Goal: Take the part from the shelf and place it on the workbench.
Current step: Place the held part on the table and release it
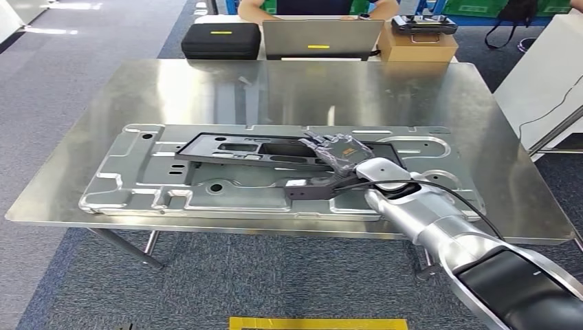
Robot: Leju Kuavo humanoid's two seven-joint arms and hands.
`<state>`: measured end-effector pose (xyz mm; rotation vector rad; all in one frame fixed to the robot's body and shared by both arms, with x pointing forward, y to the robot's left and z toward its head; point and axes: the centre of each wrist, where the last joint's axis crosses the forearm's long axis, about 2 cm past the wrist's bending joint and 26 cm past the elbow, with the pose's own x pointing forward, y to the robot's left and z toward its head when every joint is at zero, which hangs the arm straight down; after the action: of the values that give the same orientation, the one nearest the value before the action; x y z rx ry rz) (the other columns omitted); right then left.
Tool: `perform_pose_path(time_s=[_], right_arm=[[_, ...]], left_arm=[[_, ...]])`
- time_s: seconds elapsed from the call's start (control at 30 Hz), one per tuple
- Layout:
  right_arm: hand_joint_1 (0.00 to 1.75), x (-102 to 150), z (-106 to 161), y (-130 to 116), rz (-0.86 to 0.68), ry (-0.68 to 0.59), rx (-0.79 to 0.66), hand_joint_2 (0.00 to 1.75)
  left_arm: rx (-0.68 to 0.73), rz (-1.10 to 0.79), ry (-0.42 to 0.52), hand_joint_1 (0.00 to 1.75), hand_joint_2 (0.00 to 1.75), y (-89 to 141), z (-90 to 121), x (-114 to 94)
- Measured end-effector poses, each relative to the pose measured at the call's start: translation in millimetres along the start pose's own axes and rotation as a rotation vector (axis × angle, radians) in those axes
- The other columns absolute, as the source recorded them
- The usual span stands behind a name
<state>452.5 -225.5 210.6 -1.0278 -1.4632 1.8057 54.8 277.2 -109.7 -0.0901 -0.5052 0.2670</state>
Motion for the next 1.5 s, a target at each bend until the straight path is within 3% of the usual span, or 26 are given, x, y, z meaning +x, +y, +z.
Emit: perform_pose_path(time_s=[0.23,0.5,0.67,0.87,1.2,1.5], right_arm=[[0.0,-16.2,5.7,1.2,-0.082,-0.077,0.052,0.0],[0.0,-58.9,20.6,-16.4,-0.337,-0.193,0.009,0.0],[0.0,-69.0,34.2,-18.7,-0.471,-0.233,-0.158,0.0],[0.0,-44.8,55.7,-15.8,-0.639,-0.284,-0.417,0.0],[0.0,-26.8,110.4,-44.1,-0.908,-0.42,-0.866,0.0],[0.0,-35.8,152.0,-43.7,-1.021,-0.489,-1.065,0.0]], left_arm=[[-0.001,-0.005,0.002,0.0,0.0,0.6,0.4,-0.9],[-0.018,-0.025,0.006,0.0,0.0,2.2,0.6,-0.8],[-0.023,-0.028,0.004,0.0,0.0,2.9,0.5,-0.5],[-0.034,-0.022,-0.005,0.0,0.0,2.8,0.6,-0.6],[-0.033,-0.006,-0.01,0.0,0.0,3.4,0.9,-1.2],[-0.018,-0.003,0.006,0.0,0.0,4.6,1.2,-1.7]])
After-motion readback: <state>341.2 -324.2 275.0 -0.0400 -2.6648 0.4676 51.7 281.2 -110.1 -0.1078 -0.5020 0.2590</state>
